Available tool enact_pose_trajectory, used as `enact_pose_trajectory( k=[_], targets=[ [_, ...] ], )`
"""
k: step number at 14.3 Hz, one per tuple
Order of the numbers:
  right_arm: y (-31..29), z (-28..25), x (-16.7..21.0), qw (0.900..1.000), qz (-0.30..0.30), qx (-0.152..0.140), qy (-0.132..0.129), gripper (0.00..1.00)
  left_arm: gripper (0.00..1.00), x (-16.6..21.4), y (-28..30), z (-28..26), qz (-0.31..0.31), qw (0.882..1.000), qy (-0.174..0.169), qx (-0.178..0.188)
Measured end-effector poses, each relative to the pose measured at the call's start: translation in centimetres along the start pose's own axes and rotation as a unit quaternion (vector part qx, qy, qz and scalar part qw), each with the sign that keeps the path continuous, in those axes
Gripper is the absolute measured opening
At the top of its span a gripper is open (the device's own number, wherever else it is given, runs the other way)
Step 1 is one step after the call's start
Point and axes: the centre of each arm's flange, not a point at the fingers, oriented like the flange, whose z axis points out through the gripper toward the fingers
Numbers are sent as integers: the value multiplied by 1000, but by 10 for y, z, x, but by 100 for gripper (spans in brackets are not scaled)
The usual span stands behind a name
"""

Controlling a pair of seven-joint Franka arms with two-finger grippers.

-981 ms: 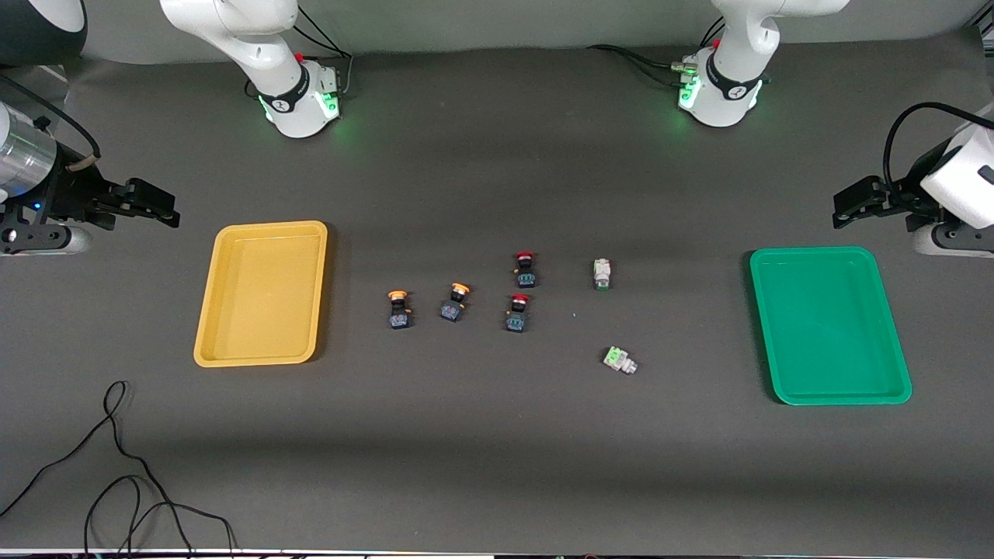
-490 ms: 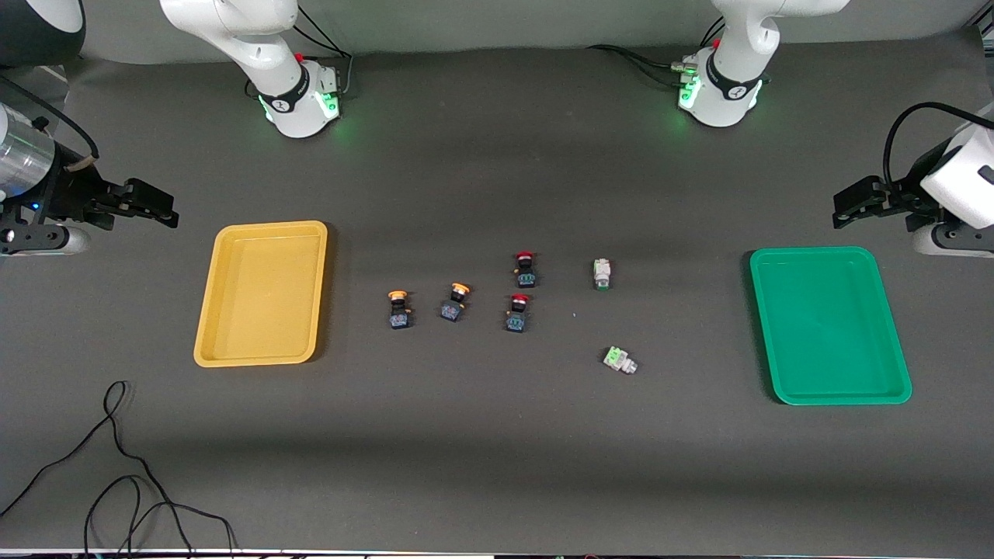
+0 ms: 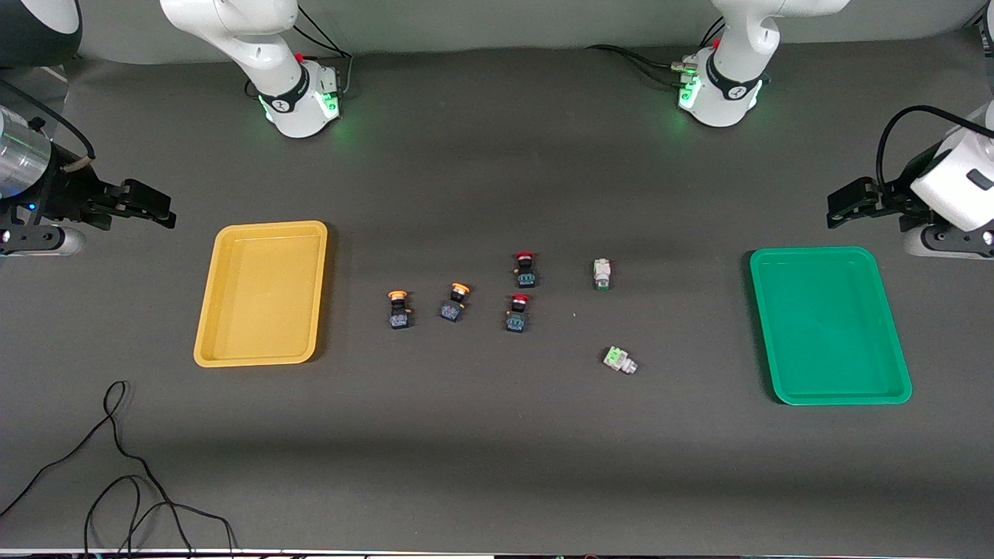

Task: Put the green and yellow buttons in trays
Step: 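Grasp a yellow button with the right gripper while the left gripper grasps a green one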

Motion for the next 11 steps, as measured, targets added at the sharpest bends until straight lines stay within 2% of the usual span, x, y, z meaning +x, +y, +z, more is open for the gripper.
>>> enact_pose_trajectory(
  k=[5, 11],
  targets=[
    [-3, -1, 0, 1000, -2, 0, 2, 100, 100, -4, 59, 26, -13, 1000, 1, 2],
    [-30, -1, -2, 1000, 15, 11, 1, 100, 100, -43, 170, 40, -31, 999, 14, 10]
  ],
)
